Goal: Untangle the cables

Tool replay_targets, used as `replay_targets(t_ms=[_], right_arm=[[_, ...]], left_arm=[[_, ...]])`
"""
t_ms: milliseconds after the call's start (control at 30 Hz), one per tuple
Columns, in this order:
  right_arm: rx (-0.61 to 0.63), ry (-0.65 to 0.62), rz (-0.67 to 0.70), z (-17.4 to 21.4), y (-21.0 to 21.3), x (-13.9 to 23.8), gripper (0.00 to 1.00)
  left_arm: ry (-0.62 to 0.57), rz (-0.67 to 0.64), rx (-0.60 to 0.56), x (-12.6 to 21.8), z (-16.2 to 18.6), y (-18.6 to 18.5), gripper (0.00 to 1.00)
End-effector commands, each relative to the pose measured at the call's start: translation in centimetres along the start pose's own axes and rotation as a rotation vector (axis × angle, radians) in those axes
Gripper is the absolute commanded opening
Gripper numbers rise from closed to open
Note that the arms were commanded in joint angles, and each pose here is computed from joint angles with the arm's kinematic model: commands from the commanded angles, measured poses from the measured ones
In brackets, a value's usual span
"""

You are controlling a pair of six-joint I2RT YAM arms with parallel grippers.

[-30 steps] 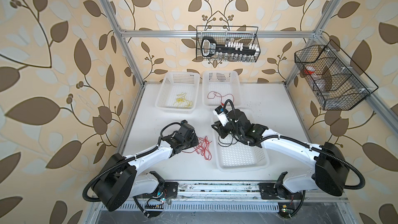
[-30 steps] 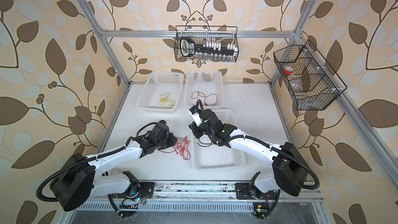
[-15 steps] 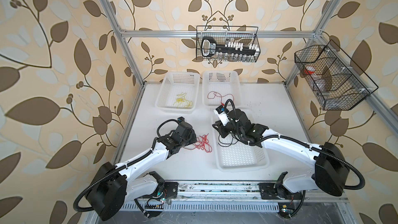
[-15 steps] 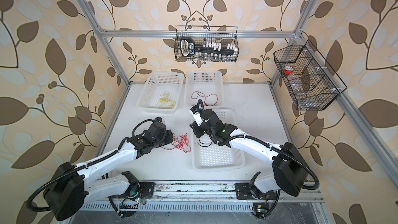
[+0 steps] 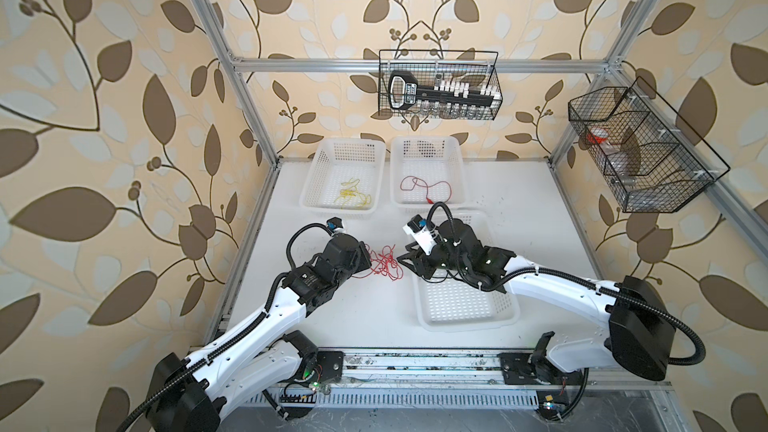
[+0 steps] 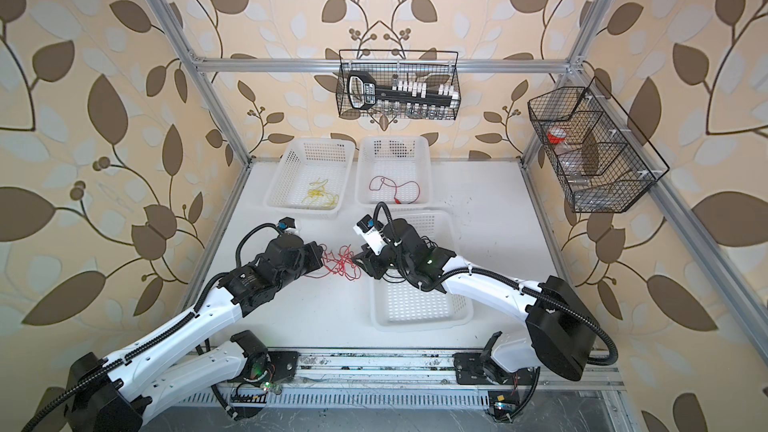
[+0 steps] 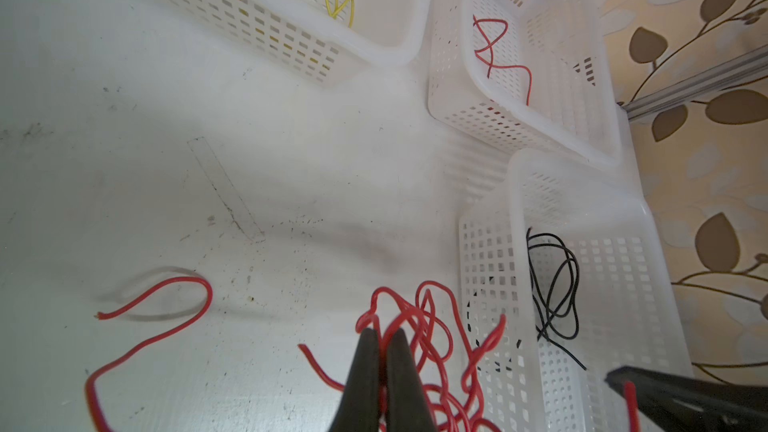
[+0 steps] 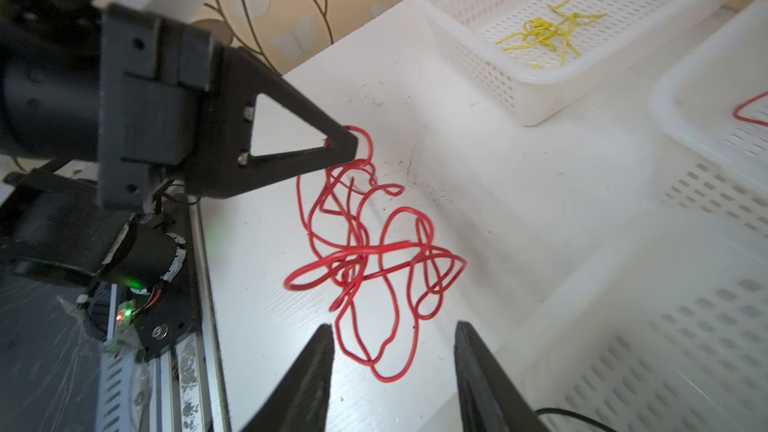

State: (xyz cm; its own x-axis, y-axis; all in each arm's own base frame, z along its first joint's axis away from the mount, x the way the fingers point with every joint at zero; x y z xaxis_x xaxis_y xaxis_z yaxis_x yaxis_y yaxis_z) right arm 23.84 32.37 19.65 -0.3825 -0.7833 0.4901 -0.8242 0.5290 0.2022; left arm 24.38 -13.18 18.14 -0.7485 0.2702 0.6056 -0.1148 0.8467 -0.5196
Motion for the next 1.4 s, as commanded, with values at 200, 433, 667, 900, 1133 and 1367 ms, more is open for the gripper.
replay_targets(t_ms=[200, 433, 667, 900, 1133, 1367], right_arm=[[0.046, -0.098, -0.078, -2.3, 2.2, -0.7, 0.53], [0.036, -0.075, -0.063, -3.1, 2.1, -2.4, 0.51], [0.019, -0.079, -0.084, -3.6, 2.3, -3.3, 0.28], [0.023, -0.065, -0.003, -3.1, 1.0, -3.1, 0.00], [-0.048, -0.124, 0.110, -3.7, -2.7, -0.1, 0.00], [-0.119, -0.229, 0.292, -4.5, -7.5, 5.1, 0.00]], left_arm=[[-0.061, 0.019, 0.002, 1.0, -1.9, -1.3, 0.00], [-0.071, 0.016, 0.003, 1.1, -2.1, -1.2, 0.00], [-0.074, 0.010, -0.006, 1.1, -2.1, -1.2, 0.00], [-0.104, -0.060, -0.027, 1.4, -2.3, 0.2, 0.00], [-0.149, -0.241, -0.039, 2.0, -3.0, 3.9, 0.00], [-0.149, -0.373, 0.052, 2.5, -3.4, 8.4, 0.00]])
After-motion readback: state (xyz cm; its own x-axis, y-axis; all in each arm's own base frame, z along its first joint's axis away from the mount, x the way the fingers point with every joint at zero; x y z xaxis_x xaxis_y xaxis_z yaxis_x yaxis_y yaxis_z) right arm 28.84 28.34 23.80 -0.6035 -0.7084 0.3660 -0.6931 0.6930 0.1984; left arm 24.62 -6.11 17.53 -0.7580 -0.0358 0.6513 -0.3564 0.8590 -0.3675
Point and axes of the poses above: each gripper's point midway between its finger pads, its own x axis back along the fingers, its own y axis along the line the jaws close on, z = x × y, the point moved 3 cm from there along x, back along the fingers
